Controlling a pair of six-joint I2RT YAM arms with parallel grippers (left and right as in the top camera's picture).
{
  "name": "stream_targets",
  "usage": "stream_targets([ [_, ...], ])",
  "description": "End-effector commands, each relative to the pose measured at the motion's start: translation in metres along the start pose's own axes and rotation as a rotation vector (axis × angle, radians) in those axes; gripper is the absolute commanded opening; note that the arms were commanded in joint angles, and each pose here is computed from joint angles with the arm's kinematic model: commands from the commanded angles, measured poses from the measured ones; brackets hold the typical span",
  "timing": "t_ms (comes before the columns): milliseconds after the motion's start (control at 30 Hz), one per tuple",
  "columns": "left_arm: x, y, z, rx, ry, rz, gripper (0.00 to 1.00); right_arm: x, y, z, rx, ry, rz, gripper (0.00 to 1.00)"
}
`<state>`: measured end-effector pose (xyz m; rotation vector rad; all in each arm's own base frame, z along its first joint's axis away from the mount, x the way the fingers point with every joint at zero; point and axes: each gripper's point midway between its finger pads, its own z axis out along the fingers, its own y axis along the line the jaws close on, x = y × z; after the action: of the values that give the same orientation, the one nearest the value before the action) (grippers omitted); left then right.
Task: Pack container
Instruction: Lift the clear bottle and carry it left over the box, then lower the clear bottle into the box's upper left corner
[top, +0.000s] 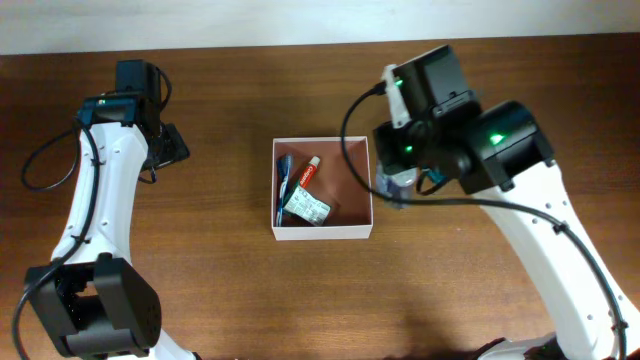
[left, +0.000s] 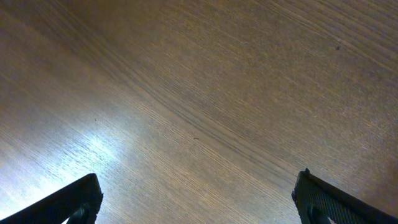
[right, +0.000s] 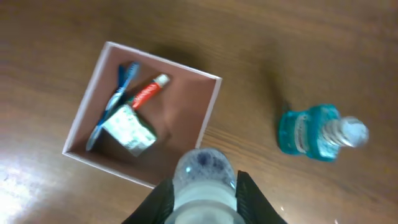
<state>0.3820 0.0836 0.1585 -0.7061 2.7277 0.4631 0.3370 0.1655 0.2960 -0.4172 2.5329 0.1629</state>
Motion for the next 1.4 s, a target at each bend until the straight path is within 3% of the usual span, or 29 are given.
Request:
stream_targets([
  [0,-0.002,0.001,-0.003,0.005,-0.008,-0.001,0.99,-0.014,0.018,-0.018,-0.014,-0.082,-0.071,0.21],
  [267,-0.002,0.001,-0.003,0.005,-0.008,0.0,1.0,-0.025,0.042,0.006,-0.027,-0.088,-0.125,0.23],
  [433,-0.002,0.001,-0.003,0.005,-0.008,0.0,0.99,-0.028,0.046,0.031,-0.02,-0.06,-0.173,0.34],
  [633,-0.002,0.001,-0.003,0.005,-0.008,0.0,0.99,-0.037,0.05,0.049,-0.022,-0.072,-0.171,0.29],
  [1367,-0.002,0.001,-0.003,0.005,-0.008,0.0,0.99,-0.028,0.046,0.052,-0.013,-0.031,-0.171,0.31],
])
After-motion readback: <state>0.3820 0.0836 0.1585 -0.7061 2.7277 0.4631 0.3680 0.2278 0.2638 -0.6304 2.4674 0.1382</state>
